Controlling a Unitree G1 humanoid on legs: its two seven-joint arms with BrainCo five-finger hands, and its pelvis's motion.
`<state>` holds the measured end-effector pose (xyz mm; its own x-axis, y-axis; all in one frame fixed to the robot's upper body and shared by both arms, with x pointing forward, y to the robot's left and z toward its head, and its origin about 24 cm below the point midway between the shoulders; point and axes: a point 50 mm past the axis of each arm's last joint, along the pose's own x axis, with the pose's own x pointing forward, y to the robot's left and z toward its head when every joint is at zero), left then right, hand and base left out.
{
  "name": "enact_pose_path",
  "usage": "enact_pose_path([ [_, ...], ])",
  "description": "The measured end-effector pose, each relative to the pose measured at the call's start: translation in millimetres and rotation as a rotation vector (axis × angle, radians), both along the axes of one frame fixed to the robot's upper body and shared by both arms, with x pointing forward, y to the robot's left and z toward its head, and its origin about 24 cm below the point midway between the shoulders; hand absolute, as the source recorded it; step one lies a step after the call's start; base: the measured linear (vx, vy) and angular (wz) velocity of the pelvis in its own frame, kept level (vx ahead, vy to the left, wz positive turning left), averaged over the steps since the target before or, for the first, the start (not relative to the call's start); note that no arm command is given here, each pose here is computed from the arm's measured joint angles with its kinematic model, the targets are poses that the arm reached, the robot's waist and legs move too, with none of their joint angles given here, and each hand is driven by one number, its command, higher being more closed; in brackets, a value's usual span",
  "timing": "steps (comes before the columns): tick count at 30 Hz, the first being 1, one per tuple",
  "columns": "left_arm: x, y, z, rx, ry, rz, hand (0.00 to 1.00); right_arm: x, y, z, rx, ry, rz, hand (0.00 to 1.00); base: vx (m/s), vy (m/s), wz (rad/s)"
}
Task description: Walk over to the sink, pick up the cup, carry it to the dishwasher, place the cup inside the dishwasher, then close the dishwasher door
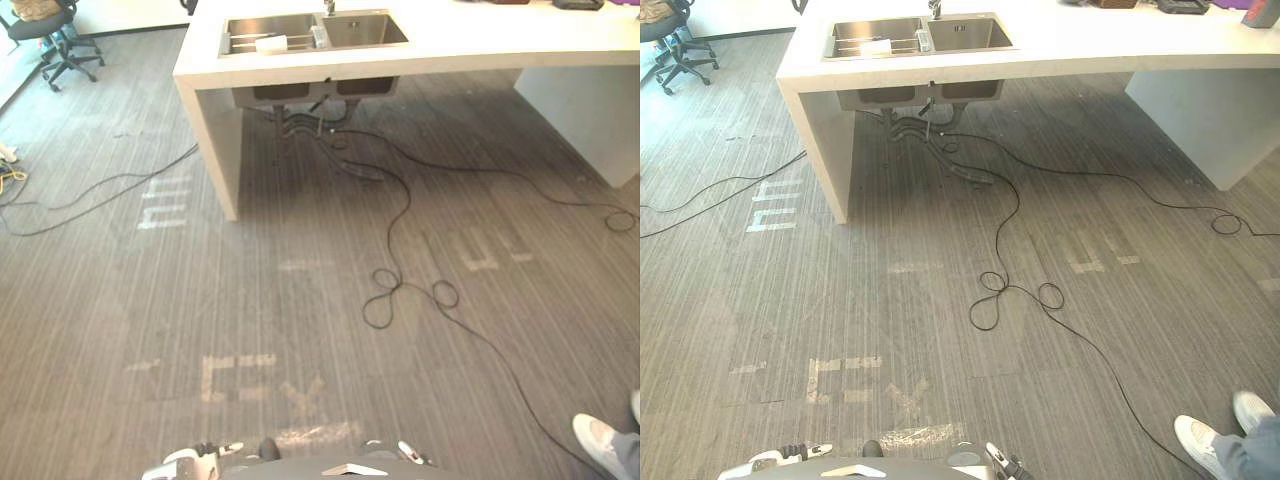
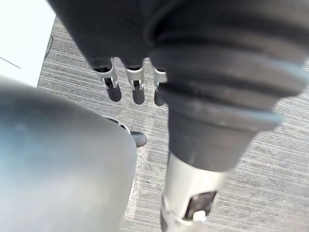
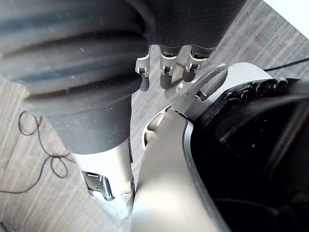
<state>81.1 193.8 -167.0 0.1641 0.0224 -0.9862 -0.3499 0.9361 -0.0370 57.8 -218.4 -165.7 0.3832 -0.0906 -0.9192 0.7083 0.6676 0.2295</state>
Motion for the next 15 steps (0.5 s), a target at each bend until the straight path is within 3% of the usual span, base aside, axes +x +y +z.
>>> enact_pose_path([
  [3, 9.2, 0.0, 1.4, 0.03, -0.025, -0.004, 0.0, 20.8, -5.7, 5.6, -0.015, -0.067, -0.012, 0.0, 0.11, 0.101, 0.07],
  [5, 27.8, -0.2, 5.6, 0.085, -0.085, -0.023, 0.0, 31.9, -11.5, 9.8, -0.032, -0.106, 0.005, 0.0, 0.13, 0.096, 0.31],
  [8, 65.9, -10.5, 16.4, 0.057, -0.209, -0.023, 0.0, 35.6, -8.6, 10.1, -0.018, -0.114, 0.013, 0.0, 0.22, -0.015, 0.78],
  [11, 107.8, -28.9, 34.5, 0.031, -0.382, -0.044, 0.0, 30.7, -4.4, 8.4, 0.01, -0.118, -0.029, 0.0, 0.35, -0.151, 0.88],
  [15, 120.9, -42.2, 43.8, 0.001, -0.475, -0.038, 0.0, 21.4, 4.5, 7.4, 0.034, -0.142, -0.095, 0.0, 0.4, -0.246, 0.72],
])
